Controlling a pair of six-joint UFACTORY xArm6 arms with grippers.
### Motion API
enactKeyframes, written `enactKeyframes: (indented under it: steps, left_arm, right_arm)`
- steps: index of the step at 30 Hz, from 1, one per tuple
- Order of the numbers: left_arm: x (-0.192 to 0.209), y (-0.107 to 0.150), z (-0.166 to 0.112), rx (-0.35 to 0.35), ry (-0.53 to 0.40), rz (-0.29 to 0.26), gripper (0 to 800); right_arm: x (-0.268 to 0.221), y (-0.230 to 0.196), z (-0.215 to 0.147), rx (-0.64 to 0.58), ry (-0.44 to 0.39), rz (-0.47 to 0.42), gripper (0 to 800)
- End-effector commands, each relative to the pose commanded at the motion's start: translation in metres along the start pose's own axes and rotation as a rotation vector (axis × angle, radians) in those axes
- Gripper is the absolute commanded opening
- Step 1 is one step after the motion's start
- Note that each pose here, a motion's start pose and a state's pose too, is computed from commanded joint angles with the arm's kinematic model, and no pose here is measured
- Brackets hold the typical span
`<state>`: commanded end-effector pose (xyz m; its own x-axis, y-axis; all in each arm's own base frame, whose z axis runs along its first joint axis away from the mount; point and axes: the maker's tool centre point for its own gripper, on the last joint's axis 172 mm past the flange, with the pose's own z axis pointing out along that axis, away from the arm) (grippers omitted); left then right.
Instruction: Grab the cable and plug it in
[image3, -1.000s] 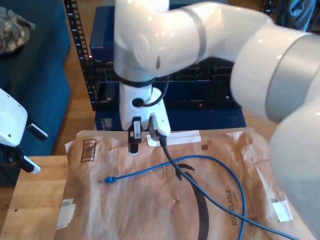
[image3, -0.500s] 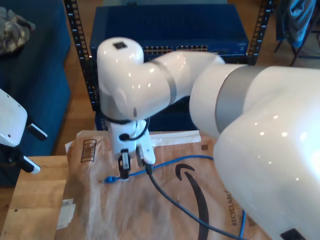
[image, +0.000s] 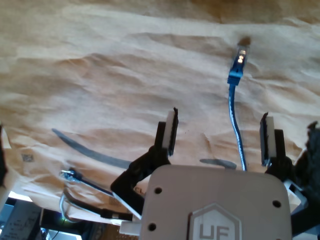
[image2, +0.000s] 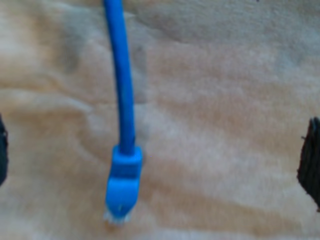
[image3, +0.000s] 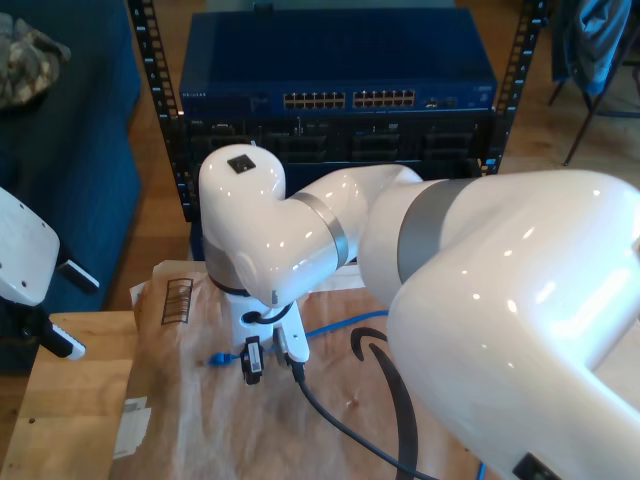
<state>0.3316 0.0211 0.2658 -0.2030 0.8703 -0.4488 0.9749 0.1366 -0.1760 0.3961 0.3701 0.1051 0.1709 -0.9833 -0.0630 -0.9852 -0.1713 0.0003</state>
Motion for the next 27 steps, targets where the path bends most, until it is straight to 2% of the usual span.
enactKeyframes:
  steps: [6,9,18,27]
  left_arm:
    - [0.002,-0.003,0.005,0.010,-0.003,-0.006,800]
    - [0.002,-0.003,0.006,0.011,-0.004,-0.008,800]
    - [0.002,-0.003,0.006,0.011,-0.004,-0.004,800]
    - [0.002,-0.003,0.005,0.010,-0.003,-0.004,800]
  right_arm:
    - [-0.004,-0.008,0.010,0.024,-0.014,0.007,791]
    - [-0.002,-0.008,0.016,0.017,-0.007,0.073,792]
    - [0.004,-0.011,0.022,0.031,0.027,0.092,789]
    - [0.003,-0.012,0.020,0.033,0.025,0.092,627]
